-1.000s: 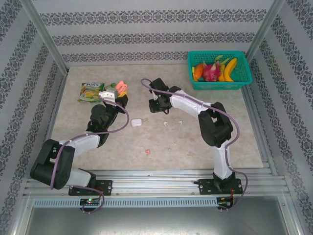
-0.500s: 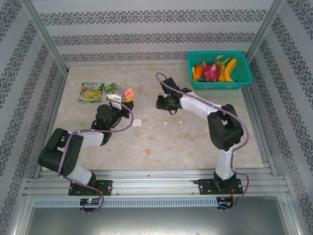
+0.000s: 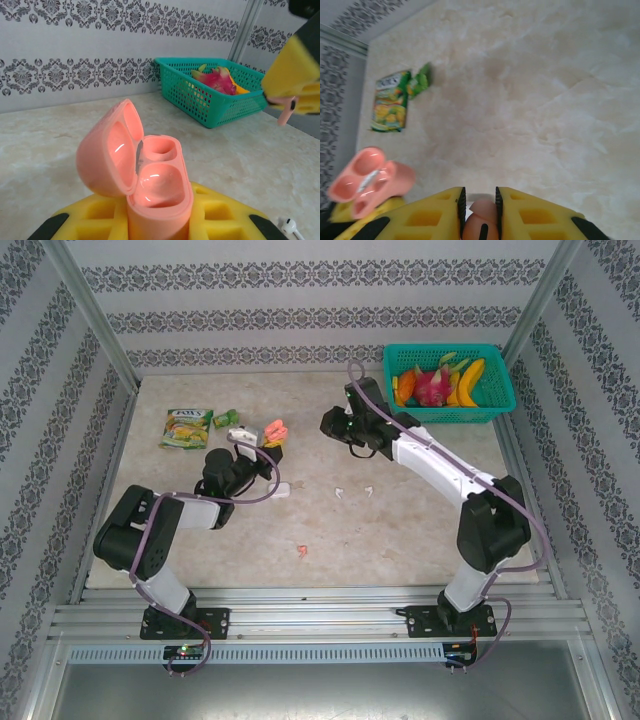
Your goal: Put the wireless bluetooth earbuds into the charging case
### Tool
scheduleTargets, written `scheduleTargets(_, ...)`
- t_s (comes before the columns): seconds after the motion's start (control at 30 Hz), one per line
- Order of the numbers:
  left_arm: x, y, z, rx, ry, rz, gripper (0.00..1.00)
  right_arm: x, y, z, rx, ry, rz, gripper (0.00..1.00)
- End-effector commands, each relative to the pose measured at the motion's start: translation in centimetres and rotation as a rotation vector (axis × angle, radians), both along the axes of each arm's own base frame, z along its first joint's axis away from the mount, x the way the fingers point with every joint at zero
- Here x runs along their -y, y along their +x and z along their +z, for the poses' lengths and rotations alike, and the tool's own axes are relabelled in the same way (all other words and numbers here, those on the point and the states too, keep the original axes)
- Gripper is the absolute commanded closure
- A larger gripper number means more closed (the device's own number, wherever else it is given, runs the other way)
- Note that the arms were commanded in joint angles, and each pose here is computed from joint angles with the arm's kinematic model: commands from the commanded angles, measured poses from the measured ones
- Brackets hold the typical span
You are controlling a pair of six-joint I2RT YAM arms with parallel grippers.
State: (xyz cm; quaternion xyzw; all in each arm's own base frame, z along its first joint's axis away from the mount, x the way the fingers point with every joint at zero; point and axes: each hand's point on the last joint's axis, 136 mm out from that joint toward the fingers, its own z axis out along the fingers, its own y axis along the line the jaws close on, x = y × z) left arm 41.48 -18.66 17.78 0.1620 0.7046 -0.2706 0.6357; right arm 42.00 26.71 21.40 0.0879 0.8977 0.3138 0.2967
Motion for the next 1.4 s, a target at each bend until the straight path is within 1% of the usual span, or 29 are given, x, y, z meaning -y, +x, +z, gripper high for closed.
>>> scheduleTargets(0.0, 1.9, 0.0, 3.3, 0.132, 0.006, -0.057, 1.0, 0.0, -0.4, 4.2, 0.057, 0.121, -0.023, 0.75)
scheduleTargets(0.2, 4.8, -0.2, 4.3, 0.192, 0.112, -0.078, 1.0, -0.7, -1.0, 7.5, 0.103, 0.227, -0.032, 0.75)
scheduleTargets(0.3, 5.7, -0.2, 4.7, 0.22, 0.146, -0.058, 1.0, -1.1, -1.2, 8.4, 0.113, 0.272, -0.04, 0.75)
scheduleTargets(0.63, 5.3, 0.7, 6.5, 0.289, 0.208, 0.187, 1.0, -2.2, -1.8, 9.3, 0.133, 0.352, -0.088, 0.75)
scheduleTargets(0.73, 5.1, 1.0, 7.0, 0.303, 0.204, 0.243, 1.0, -2.5, -1.9, 9.4, 0.139, 0.356, -0.102, 0.75)
scheduleTargets(0.8, 5.2, 1.1, 7.1, 0.305, 0.196, 0.255, 1.0, -2.7, -1.9, 9.4, 0.143, 0.359, -0.113, 0.75)
scheduleTargets(1.1, 5.7, 1.4, 7.4, 0.292, 0.143, 0.25, 1.0, -4.4, -1.6, 8.6, 0.119, 0.398, -0.127, 0.75)
scheduleTargets(1.37, 5.8, 1.1, 7.4, 0.289, 0.116, 0.237, 1.0, -5.8, -1.5, 8.4, 0.093, 0.437, -0.105, 0.75)
